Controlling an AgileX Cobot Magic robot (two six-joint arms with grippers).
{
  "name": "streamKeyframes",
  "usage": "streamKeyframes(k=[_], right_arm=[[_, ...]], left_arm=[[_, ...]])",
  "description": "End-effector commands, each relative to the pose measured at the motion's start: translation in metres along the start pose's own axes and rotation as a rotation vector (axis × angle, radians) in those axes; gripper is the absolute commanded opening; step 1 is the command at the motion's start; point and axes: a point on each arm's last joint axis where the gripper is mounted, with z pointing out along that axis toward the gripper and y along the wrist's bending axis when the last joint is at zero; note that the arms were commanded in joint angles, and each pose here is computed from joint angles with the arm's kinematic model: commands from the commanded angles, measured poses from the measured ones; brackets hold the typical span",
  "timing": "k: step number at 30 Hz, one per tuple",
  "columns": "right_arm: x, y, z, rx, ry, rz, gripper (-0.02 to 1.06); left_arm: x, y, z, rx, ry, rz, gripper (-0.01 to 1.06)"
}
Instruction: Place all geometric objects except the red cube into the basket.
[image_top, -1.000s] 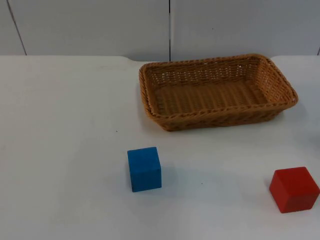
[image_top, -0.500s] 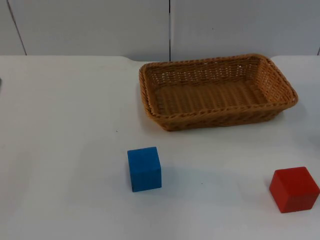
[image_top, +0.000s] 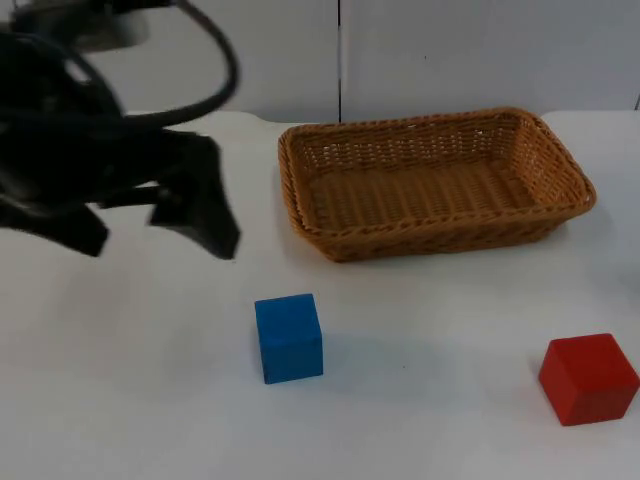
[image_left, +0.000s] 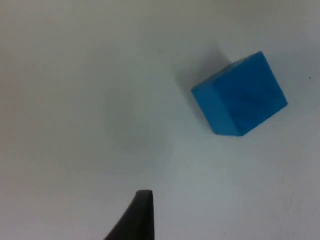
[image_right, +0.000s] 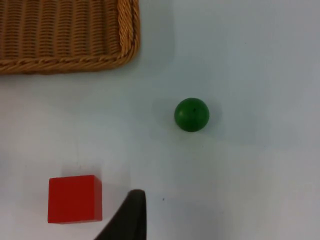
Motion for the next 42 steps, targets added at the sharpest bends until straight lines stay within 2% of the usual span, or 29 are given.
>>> streamKeyframes(k=[1, 7, 11, 17, 19, 23, 26, 38, 41, 42], right_arm=[[-0.002, -0.002, -0.002, 0.010, -0.012, 0.003, 1.05], [-0.002, -0.002, -0.002, 0.010, -0.015, 0.003, 1.05], [-0.002, -0.002, -0.002, 0.010, -0.016, 0.003, 1.05], [-0.002, -0.002, -0.002, 0.010, -0.016, 0.003, 1.05], [-0.002, -0.002, -0.002, 0.010, -0.017, 0.003, 1.05], [-0.003, -0.002, -0.002, 0.010, -0.021, 0.001, 1.05], [-0.002, -0.002, -0.002, 0.008, -0.020, 0.003, 1.05], [-0.002, -0.001, -0.002, 0.003, -0.019, 0.008, 1.05], [-0.002, -0.001, -0.002, 0.001, -0.019, 0.010, 1.05], [-0.002, -0.001, -0.002, 0.000, -0.019, 0.011, 1.05]], left_arm=[[-0.012, -0.008, 0.014, -0.003, 0.009, -0.025, 1.05], [-0.037, -0.024, 0.053, -0.053, 0.061, -0.100, 1.05], [-0.051, -0.032, 0.079, -0.158, 0.109, -0.153, 1.05], [-0.055, -0.045, 0.112, -0.174, 0.143, -0.238, 1.05], [-0.053, -0.044, 0.120, -0.183, 0.154, -0.253, 1.05], [-0.040, -0.032, 0.153, -0.262, 0.223, -0.318, 1.05], [-0.036, -0.027, 0.165, -0.282, 0.238, -0.320, 1.05], [-0.037, -0.029, 0.176, -0.242, 0.207, -0.371, 1.05], [-0.037, -0.030, 0.176, -0.233, 0.205, -0.387, 1.03], [-0.037, -0.031, 0.176, -0.227, 0.207, -0.395, 0.99]])
